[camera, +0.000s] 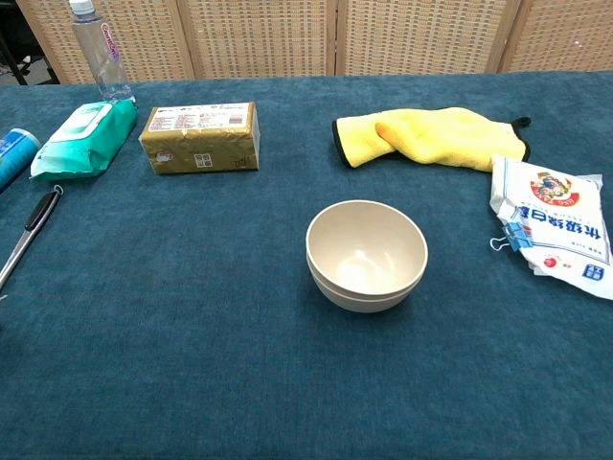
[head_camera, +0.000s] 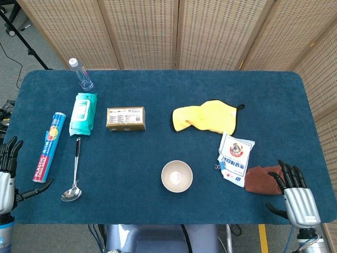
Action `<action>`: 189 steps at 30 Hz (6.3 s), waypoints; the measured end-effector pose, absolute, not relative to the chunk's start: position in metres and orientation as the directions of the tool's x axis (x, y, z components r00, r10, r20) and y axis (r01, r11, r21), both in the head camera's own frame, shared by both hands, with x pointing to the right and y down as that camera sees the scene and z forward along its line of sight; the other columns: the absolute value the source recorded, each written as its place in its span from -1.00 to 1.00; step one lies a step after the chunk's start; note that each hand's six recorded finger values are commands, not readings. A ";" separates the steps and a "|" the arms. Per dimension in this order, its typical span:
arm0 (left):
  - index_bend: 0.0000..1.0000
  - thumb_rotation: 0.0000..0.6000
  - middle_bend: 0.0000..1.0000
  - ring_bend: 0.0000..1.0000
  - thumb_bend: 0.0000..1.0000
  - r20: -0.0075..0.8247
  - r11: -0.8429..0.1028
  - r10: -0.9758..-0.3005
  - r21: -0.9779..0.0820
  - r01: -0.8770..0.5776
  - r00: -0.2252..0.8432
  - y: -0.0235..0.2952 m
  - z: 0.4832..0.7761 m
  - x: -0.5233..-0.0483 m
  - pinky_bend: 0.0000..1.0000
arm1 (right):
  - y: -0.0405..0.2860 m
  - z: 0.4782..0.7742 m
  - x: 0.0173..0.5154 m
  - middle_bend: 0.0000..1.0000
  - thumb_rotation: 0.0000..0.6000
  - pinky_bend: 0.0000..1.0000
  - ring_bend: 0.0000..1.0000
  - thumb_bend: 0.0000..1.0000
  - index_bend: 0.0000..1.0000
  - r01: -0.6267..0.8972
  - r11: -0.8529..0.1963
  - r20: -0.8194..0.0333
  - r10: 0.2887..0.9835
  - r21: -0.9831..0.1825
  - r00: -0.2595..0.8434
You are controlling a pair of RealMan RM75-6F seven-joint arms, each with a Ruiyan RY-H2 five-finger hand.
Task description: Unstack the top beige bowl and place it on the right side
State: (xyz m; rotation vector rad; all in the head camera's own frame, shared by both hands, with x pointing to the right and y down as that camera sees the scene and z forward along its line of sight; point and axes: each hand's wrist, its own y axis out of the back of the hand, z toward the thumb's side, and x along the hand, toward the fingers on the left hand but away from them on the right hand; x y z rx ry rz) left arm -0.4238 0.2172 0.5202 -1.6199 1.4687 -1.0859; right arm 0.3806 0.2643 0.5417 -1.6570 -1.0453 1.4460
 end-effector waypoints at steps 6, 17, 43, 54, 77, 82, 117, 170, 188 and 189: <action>-1.00 0.08 -1.00 -1.00 -0.80 0.130 -0.124 -0.991 -0.901 -0.415 0.013 0.218 0.519 -0.423 -1.00 | 0.266 0.543 0.380 -1.00 1.00 -1.00 -1.00 -1.00 -0.59 0.128 -0.445 -0.441 0.895 -0.886 0.061; -1.00 0.08 -1.00 -1.00 -0.80 0.130 -0.120 -0.992 -0.900 -0.418 0.004 0.217 0.518 -0.425 -1.00 | 0.262 0.539 0.379 -1.00 1.00 -1.00 -1.00 -1.00 -0.59 0.131 -0.424 -0.419 0.906 -0.896 0.063; -1.00 0.08 -1.00 -1.00 -0.80 0.131 -0.124 -0.991 -0.902 -0.415 0.012 0.218 0.519 -0.423 -1.00 | 0.261 0.535 0.380 -1.00 1.00 -1.00 -1.00 -1.00 -0.79 0.123 -0.405 -0.397 0.914 -0.906 0.081; -1.00 0.08 -1.00 -1.00 -0.79 0.131 -0.125 -0.991 -0.901 -0.416 0.013 0.219 0.518 -0.422 -1.00 | 0.259 0.529 0.373 -1.00 1.00 -1.00 -1.00 -0.58 -0.67 0.135 -0.381 -0.366 0.922 -0.915 0.122; -1.00 0.08 -1.00 -1.00 -0.80 0.130 -0.122 -0.991 -0.901 -0.416 0.010 0.218 0.519 -0.422 -1.00 | 0.259 0.527 0.372 -1.00 1.00 -1.00 -1.00 -0.48 -0.09 0.138 -0.357 -0.342 0.932 -0.924 0.121; -1.00 0.09 -1.00 -1.00 -0.79 0.129 -0.121 -0.992 -0.901 -0.417 0.009 0.218 0.518 -0.422 -1.00 | 0.263 0.534 0.366 -1.00 1.00 -1.00 -1.00 -0.41 -0.09 0.142 -0.384 -0.365 0.920 -0.912 0.140; -1.00 0.08 -1.00 -1.00 -0.80 0.112 -0.074 -0.992 -0.885 -0.460 -0.056 0.213 0.508 -0.442 -1.00 | 0.258 0.581 0.278 -1.00 1.00 -1.00 -1.00 -0.11 -0.06 0.172 -0.485 -0.430 0.859 -0.857 0.278; -1.00 0.08 -1.00 -1.00 -0.79 0.097 -0.106 -0.994 -0.894 -0.436 0.041 0.171 0.396 -0.473 -1.00 | 0.250 0.617 0.202 -1.00 1.00 -1.00 -1.00 -0.12 -0.06 0.142 -0.540 -0.468 0.811 -0.829 0.351; -1.00 0.07 -1.00 -1.00 -0.79 0.061 -0.082 -0.996 -0.902 -0.424 0.061 0.171 0.372 -0.470 -1.00 | 0.244 0.637 0.173 -1.00 1.00 -1.00 -1.00 -0.12 -0.06 0.178 -0.557 -0.470 0.802 -0.811 0.368; -1.00 0.07 -1.00 -1.00 -0.80 0.060 -0.081 -0.996 -0.902 -0.424 0.062 0.171 0.371 -0.470 -1.00 | 0.244 0.638 0.172 -1.00 1.00 -1.00 -1.00 -0.12 -0.06 0.178 -0.557 -0.470 0.802 -0.811 0.369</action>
